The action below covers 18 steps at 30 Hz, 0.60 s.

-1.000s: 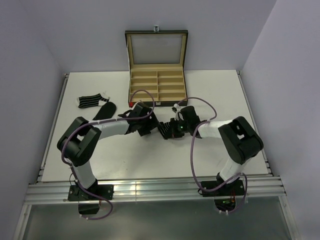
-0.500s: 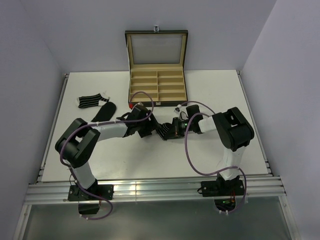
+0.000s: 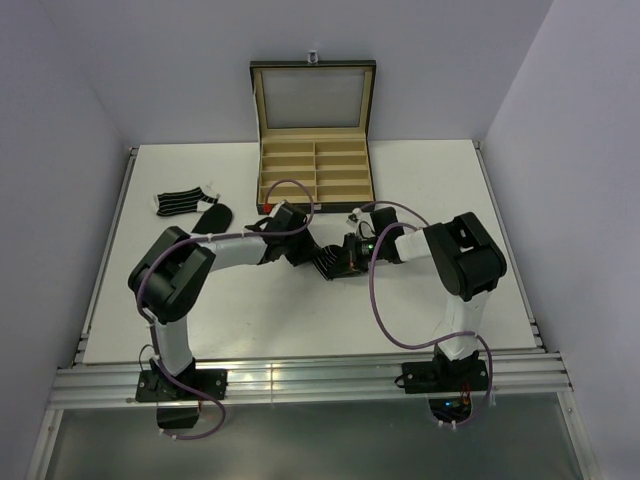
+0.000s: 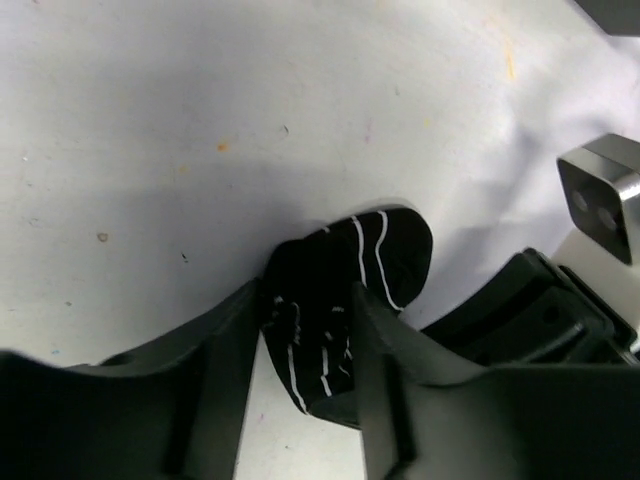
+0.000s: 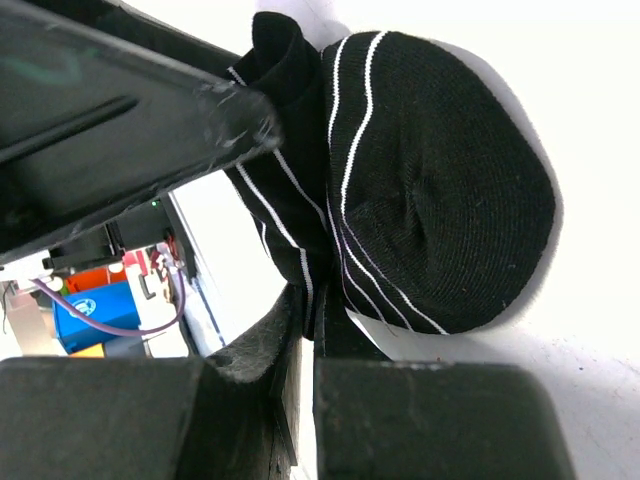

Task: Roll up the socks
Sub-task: Roll the sock at the center of the board.

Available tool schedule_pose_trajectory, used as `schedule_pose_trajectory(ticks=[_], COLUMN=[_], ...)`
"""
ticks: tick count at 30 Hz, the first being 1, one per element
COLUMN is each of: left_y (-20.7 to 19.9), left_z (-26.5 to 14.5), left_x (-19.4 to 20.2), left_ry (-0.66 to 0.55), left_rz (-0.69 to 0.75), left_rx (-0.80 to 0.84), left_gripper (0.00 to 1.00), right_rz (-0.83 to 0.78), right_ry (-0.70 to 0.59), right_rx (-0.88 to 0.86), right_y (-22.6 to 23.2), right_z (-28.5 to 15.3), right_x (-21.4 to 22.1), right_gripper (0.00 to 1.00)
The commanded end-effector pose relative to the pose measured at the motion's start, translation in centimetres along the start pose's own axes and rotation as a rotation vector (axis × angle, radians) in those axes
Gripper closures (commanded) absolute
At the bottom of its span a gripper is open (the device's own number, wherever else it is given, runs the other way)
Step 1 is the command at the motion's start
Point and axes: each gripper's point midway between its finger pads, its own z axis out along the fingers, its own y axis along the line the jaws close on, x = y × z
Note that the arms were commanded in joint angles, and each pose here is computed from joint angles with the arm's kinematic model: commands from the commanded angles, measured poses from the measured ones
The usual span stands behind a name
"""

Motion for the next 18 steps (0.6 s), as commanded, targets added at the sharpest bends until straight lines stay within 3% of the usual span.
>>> schedule_pose_trajectory(ticks=[1,5,6,11,15,18], left_y=[7.7,8.6,8.7,8.5,8.4,8.5], left_z=[1.2,1.7,1.7,1.6,1.5,1.7], left_x=[2.2,2.7,2.8,2.5,2.7,3.0], left_ry=[0.042,0.062,0.066,0.071,0.101,0.126], left_rz=[0.017,0.029,0.032,0.062,0.101,0.123], left_rx=[-0.279,-0.303,-0.308,-0.319,-0.322,-0.329], left_gripper=[0.55,0.74,0.81,0.98,1.00,1.00], right_rz=[-0.006,-0.025,-0.040,-0.153,-0.318,-0.443], right_ry=[-0.017,-0.043,-0.048,-0.143,-0.265,-0.361], right_rx=[0.080,0.105,0.114,0.203,0.327,0.450], right_y=[-1.5,-1.5,-1.4,-0.4,1.2,2.0], right_z=[-0.1,-0.4,-0.5,-1.8,-3.5,-4.4], right_x=[-0.5,-0.9,-1.0,-1.8,-3.2,-4.0], right_gripper=[1.00,0.99,0.95,0.78,0.64,0.60])
